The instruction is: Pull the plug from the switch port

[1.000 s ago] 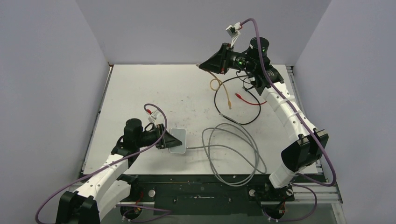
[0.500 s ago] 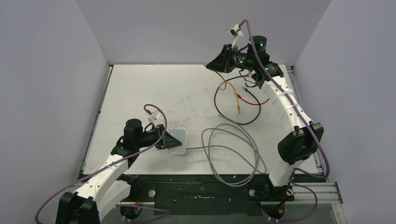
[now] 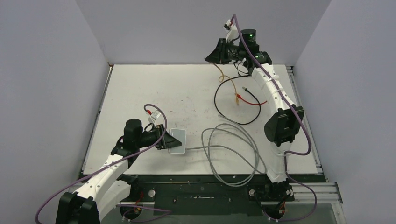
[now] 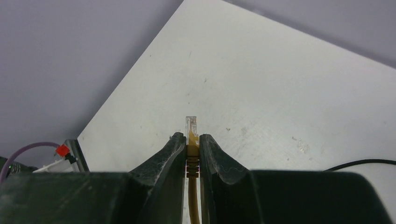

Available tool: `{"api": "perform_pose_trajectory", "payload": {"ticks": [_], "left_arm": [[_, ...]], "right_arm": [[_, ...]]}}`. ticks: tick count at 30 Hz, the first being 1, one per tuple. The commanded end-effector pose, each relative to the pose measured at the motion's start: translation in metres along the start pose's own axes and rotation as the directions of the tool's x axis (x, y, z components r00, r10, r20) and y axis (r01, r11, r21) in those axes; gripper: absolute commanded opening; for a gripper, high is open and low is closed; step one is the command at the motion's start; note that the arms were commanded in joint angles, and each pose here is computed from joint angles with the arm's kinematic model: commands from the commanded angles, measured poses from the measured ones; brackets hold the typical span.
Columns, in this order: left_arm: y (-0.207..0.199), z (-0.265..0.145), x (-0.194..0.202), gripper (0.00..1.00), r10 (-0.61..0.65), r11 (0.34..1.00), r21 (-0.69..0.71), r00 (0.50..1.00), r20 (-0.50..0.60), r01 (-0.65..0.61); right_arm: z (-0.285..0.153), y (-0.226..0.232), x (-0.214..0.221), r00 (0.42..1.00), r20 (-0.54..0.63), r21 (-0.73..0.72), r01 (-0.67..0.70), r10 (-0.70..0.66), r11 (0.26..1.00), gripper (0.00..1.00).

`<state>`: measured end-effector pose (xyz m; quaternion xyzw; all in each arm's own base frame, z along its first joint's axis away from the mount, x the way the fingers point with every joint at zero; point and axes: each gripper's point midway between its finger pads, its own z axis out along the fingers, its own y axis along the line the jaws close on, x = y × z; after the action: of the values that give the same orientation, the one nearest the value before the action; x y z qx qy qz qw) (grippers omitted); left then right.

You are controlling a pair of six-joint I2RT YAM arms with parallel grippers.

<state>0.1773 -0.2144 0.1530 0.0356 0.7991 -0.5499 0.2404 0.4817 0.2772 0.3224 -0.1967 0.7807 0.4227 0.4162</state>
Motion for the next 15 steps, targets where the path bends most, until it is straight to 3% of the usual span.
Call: {"api": "perform_pose_trajectory", "payload": {"ticks": [1, 15], "left_arm": [[-0.012, 0.000, -0.008, 0.00, 0.054, 0.998, 0.037, 0.998, 0.017, -0.054], [-0.008, 0.002, -0.007, 0.00, 0.042, 0.999, 0.033, 0.999, 0.004, -0.042]], "right_arm": [[-0.017, 0.002, -0.060, 0.984, 0.153, 0.048, 0.079, -0.086, 0.996, 0.05], [-0.048, -0.077, -0.134, 0.905, 0.415, 0.167, 0.031, -0.099, 0.985, 0.05]]}}
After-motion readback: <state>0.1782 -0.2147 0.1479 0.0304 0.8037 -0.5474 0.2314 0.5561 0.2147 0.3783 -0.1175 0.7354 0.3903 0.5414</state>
